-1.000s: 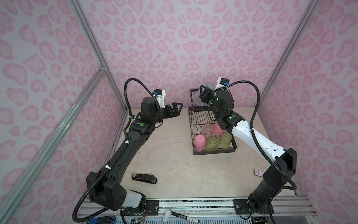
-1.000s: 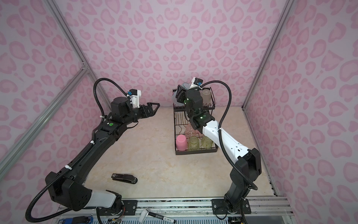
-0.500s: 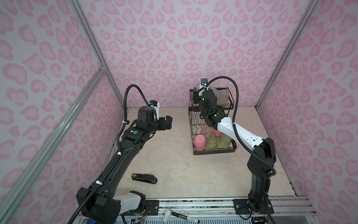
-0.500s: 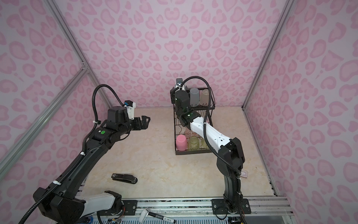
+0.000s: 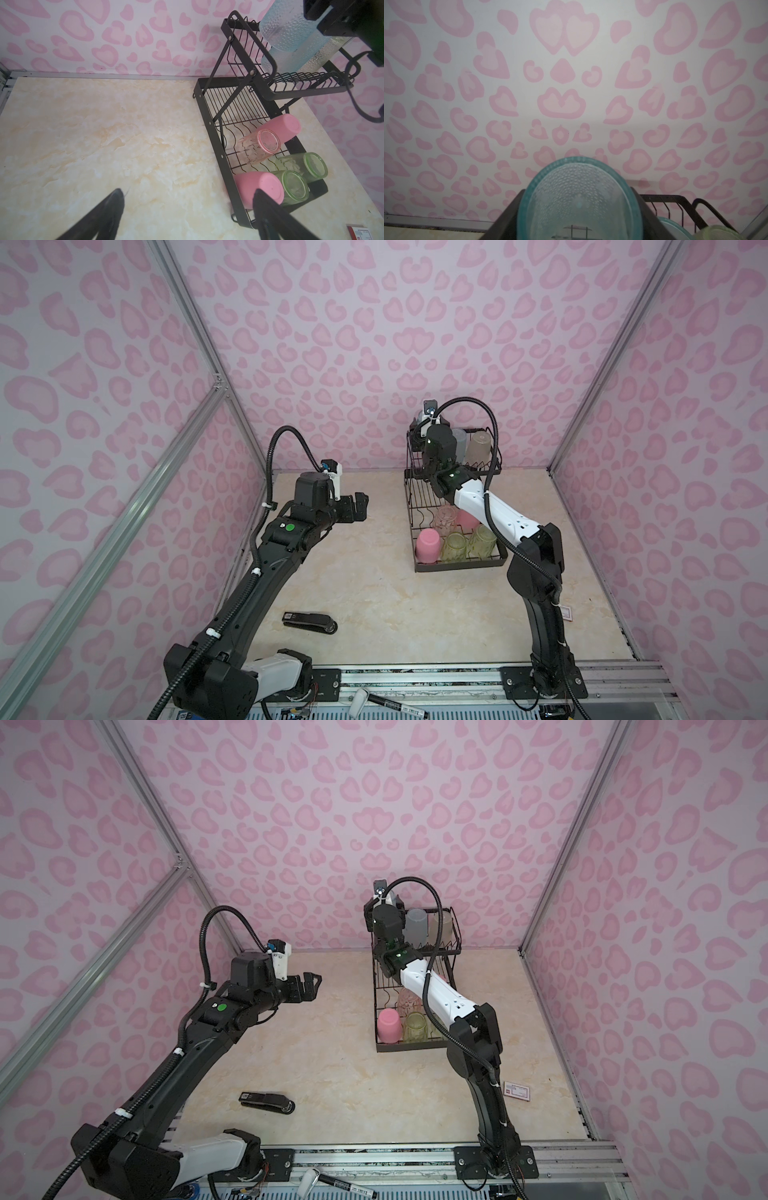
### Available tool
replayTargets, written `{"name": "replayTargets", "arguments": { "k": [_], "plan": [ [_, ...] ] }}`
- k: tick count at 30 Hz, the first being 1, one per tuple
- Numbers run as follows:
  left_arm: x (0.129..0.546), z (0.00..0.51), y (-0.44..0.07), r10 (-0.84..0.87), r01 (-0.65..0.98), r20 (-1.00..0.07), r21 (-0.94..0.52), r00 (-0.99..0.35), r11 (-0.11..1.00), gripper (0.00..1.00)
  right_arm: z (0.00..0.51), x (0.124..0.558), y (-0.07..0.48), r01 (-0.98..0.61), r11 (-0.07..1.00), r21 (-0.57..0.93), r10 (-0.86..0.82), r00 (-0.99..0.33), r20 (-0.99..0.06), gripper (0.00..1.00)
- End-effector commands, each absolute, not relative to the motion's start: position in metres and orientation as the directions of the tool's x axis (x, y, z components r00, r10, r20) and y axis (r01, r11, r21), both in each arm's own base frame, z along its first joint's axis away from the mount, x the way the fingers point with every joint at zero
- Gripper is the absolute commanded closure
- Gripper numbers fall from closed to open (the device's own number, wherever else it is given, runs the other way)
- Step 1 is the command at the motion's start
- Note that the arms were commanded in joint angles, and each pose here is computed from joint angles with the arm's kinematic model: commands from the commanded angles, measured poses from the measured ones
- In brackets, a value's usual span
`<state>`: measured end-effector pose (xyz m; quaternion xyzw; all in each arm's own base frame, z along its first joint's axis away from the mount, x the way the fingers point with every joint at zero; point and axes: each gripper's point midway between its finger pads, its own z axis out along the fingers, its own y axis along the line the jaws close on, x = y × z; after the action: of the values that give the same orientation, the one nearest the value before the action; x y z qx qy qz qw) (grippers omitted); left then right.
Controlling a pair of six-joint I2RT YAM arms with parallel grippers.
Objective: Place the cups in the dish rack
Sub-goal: 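Carry the teal cup over the upper tier with the right gripper while left withdraws, then lower the teal cup onto the upper tier beside the other teal cup and release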
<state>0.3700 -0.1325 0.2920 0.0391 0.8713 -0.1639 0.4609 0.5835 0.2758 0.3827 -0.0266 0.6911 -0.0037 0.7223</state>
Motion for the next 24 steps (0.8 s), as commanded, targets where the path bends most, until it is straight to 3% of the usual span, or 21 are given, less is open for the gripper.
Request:
{"name": "replayTargets", "arguments": {
  "k": [1, 24],
  "plan": [
    [0.374, 0.298, -0.135, -0.086, 0.240, -0.831, -0.256, -0.550, 0.936, 0.01, 0.367, 0.593, 0.279, -0.048, 0.998, -0.032, -0.031, 0.011, -0.999, 0.45],
    [0.378, 0.290, -0.137, -0.095, 0.237, -0.816, -0.274, -0.570, 0.932, 0.00, 0.301, 0.620, 0.270, -0.016, 1.000, -0.027, -0.028, -0.124, -0.992, 0.45]
  ]
}}
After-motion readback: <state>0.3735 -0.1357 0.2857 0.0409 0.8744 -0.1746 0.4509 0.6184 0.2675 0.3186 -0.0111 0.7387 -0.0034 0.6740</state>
